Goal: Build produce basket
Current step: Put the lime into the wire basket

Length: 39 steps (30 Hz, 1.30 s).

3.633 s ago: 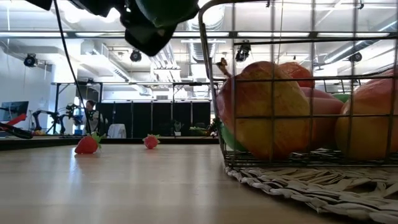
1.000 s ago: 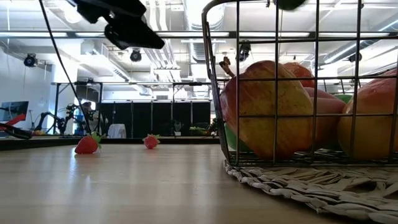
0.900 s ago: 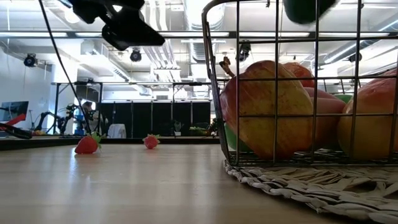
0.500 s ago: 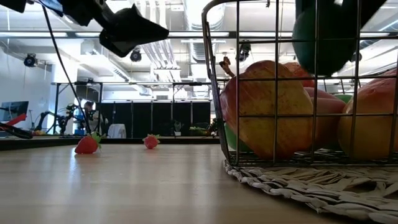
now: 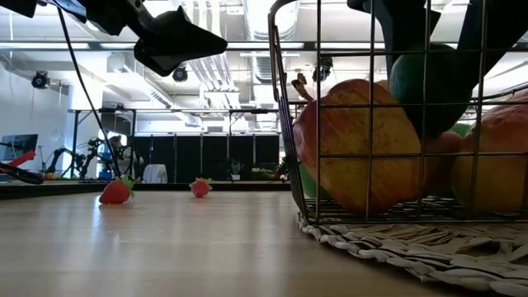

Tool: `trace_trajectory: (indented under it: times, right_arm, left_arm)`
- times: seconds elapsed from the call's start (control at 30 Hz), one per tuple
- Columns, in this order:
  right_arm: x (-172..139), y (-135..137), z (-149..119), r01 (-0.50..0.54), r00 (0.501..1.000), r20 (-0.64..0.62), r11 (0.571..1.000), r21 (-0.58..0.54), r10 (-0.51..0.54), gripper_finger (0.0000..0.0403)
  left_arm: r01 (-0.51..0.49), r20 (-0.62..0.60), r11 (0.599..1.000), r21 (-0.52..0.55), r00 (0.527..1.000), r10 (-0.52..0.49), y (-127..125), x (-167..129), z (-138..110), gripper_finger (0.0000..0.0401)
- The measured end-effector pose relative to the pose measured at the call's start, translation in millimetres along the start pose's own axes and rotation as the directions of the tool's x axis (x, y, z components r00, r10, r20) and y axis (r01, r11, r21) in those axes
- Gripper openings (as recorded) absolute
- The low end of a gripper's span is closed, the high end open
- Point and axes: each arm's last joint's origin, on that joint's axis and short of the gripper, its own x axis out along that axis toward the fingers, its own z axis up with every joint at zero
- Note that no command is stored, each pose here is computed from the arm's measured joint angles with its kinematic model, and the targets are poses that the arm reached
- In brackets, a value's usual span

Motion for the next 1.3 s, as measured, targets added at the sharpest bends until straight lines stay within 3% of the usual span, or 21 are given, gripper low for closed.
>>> trace_trajectory:
  times: [0.4, 0.6, 0.8, 1.1, 1.3]
  right_arm:
    - [-15, -3, 5, -0.019, 0.999, 0.05, 1.0, -0.024, 0.02, 0.0274]
    - [-23, -4, 5, -0.073, 0.997, 0.037, 0.997, -0.027, 0.074, 0.0256]
    - [-40, -8, 8, -0.09, 0.993, 0.078, 0.996, -0.017, 0.091, 0.0192]
    - [-24, -20, 6, -0.008, 0.998, 0.059, 0.997, 0.08, 0.004, 0.003]
    - [-10, -15, 6, -0.033, 0.998, 0.058, 0.997, 0.068, 0.029, 0.0013]
  left_arm:
    - [0.0, -0.001, 1.0, -0.001, 1.0, 0.0, 0, 0, 0, 0.0331]
    - [0.0, -0.005, 1.0, -0.001, 1.0, 0.0, 0, 0, -1, 0.0331]
    - [0.0, -0.005, 1.0, -0.001, 1.0, 0.0, 0, 0, -1, 0.0331]
    - [0.0, -0.004, 1.0, -0.002, 1.0, 0.0, 0, 0, -1, 0.0331]
    - [0.0, -0.003, 1.0, -0.004, 1.0, 0.0, 0, 0, -1, 0.0331]
